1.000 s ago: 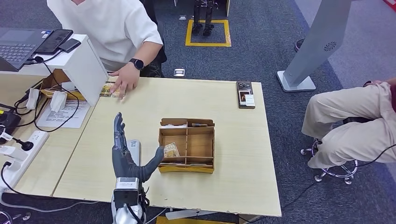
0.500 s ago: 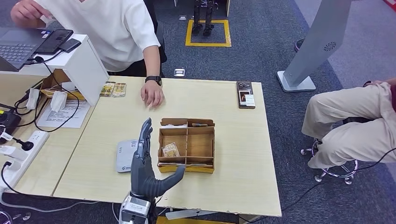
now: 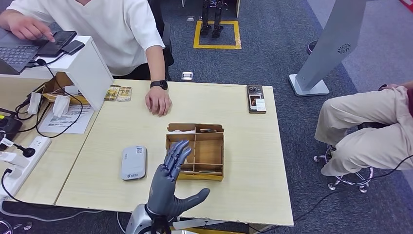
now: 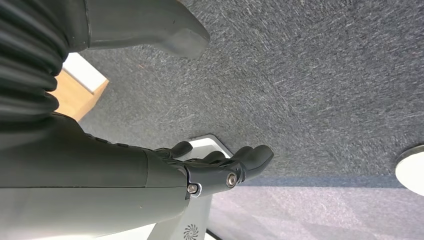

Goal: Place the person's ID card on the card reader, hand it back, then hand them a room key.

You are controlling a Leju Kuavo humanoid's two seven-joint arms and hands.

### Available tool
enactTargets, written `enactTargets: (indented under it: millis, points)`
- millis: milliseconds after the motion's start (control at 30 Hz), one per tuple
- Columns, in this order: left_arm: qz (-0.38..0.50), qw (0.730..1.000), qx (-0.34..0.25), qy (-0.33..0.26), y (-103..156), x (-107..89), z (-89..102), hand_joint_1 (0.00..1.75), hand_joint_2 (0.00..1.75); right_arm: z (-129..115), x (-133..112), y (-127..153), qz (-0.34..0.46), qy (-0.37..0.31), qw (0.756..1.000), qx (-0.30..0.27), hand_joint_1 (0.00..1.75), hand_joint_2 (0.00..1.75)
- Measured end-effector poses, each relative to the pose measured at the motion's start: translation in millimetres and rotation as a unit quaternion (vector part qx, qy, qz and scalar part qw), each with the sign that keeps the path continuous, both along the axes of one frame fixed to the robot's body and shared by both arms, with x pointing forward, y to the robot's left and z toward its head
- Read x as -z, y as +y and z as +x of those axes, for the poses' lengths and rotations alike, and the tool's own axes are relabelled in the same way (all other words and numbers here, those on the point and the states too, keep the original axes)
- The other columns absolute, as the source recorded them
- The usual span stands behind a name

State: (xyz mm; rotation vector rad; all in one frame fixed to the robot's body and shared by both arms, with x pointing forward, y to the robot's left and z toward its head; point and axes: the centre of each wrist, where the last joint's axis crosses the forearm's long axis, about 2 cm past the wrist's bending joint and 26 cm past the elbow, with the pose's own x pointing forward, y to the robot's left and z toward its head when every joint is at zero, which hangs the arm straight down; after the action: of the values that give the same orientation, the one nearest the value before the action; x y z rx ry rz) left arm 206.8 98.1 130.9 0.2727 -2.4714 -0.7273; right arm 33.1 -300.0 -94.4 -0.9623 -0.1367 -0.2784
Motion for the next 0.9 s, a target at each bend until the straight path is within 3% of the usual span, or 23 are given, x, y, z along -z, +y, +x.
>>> enactTargets:
  millis: [467, 900]
  points:
    - [0.134, 0.989, -0.059, -0.013, -3.4, 18.6, 2.5, 0.0, 1.75, 0.2, 1.2, -0.4, 0.006, 0.001, 1.0, -0.002, 0.0, 1.75]
    - [0.203, 0.975, -0.094, -0.012, -3.1, 30.1, 7.2, 0.0, 1.75, 0.3, 1.7, -0.1, 0.009, 0.002, 1.0, 0.0, 0.0, 1.75]
